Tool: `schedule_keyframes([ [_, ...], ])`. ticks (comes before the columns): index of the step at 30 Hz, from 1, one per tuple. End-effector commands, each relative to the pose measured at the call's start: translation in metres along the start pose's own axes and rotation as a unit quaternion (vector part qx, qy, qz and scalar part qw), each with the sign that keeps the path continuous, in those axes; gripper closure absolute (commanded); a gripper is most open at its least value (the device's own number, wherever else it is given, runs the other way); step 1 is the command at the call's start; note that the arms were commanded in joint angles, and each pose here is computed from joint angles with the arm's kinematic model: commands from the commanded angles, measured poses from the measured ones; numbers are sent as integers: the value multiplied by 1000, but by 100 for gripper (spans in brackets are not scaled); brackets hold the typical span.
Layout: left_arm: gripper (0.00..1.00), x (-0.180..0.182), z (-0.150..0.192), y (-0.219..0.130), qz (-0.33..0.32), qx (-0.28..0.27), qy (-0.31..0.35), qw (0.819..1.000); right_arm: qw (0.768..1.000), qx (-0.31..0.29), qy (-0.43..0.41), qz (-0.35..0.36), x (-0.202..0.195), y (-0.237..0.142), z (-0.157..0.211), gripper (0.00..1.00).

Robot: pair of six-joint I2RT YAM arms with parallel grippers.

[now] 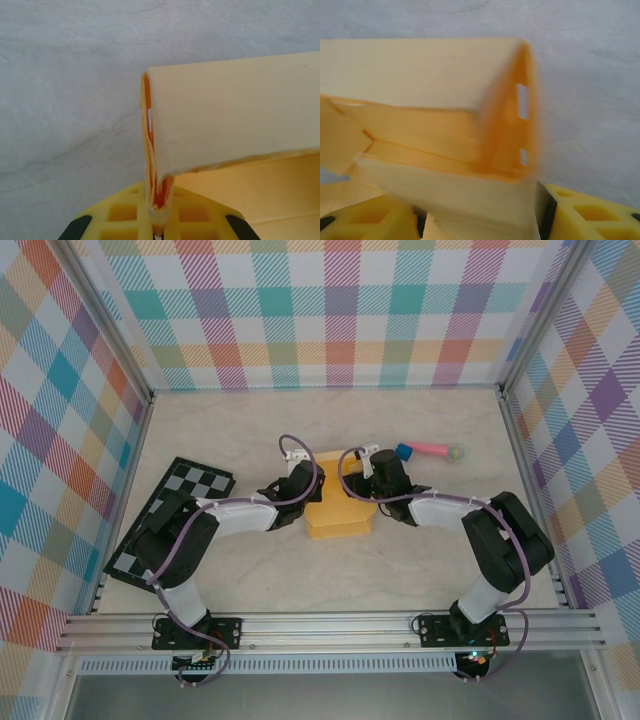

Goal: Fold the paper box

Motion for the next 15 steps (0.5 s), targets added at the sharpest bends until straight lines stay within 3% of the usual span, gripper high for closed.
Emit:
schedule_keyframes([
  [1,100,-1,-3,0,-15,-13,-6,1000,978,-67,-113,-164,27,-12,-13,40],
  [4,100,-1,-5,0,-12,-13,0,1000,957,-77,-122,-250,25,-24,-16,40],
  [8,100,-4,-10,-2,-4,-17,5,1000,953,-81,-131,-262,17,-32,-19,39],
  [15,100,-5,-18,-3,12,-13,10,1000,923,-99,-144,-343,12,-65,-22,39],
])
Point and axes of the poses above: each hand's point on the last joint's axis, 136 mm out from that joint toward the fingers, its own y axis out along the fingers, its own x axis along the line the jaws close on, z = x × y, the point moved 5 cm from there along -y, back along the fingers, and after that the axes turned 9 degrees about -y, right-handed, at the moved point
